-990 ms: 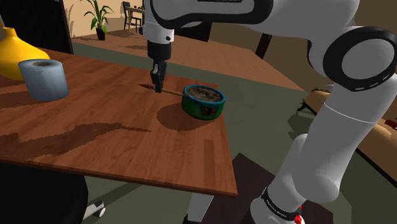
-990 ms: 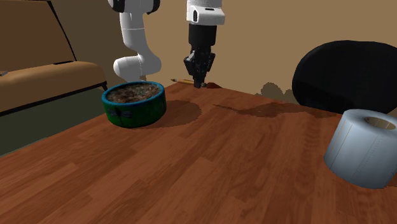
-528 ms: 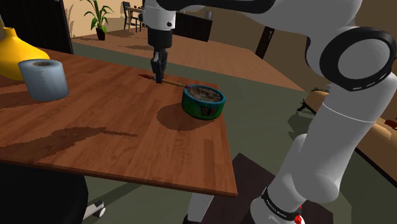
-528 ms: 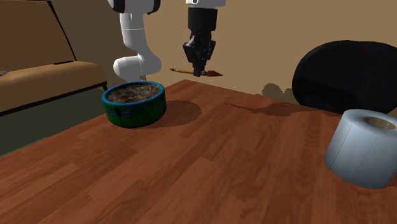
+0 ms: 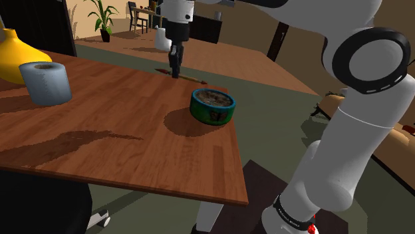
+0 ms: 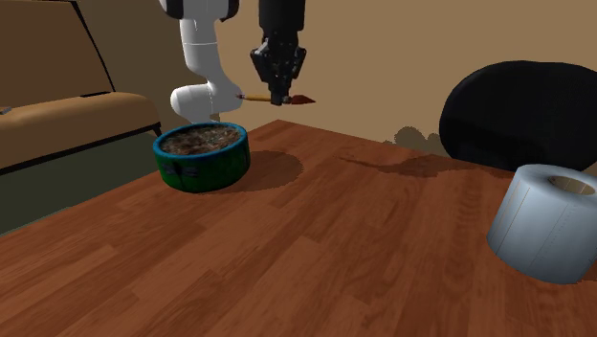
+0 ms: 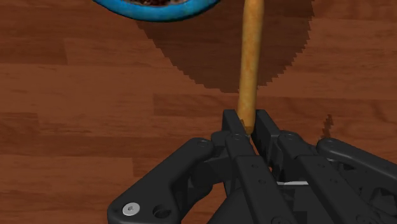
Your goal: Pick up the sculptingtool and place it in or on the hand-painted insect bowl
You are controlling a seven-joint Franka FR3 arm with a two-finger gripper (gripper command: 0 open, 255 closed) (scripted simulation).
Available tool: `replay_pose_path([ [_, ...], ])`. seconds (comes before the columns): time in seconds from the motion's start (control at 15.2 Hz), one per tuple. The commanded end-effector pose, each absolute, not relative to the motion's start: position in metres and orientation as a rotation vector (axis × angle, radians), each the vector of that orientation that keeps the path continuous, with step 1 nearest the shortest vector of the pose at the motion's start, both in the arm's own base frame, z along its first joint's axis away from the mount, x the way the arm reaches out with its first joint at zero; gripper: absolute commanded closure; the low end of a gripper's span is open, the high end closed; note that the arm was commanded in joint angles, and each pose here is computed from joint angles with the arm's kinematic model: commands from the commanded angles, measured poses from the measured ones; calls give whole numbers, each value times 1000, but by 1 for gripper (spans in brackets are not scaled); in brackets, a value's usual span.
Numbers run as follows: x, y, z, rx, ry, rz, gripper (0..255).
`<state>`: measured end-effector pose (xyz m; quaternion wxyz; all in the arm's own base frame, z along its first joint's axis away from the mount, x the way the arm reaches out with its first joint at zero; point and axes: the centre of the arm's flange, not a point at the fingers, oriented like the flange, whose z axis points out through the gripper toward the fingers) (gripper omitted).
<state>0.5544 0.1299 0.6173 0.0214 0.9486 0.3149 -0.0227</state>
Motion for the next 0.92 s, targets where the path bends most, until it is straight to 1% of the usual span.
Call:
replay_pose_path([
  [0.0,555,106,621,2940,978,-70,255],
  [0.46,563,16,625,2940,978,-70,255],
  [0.86,563,16,593,2940,978,-70,255],
])
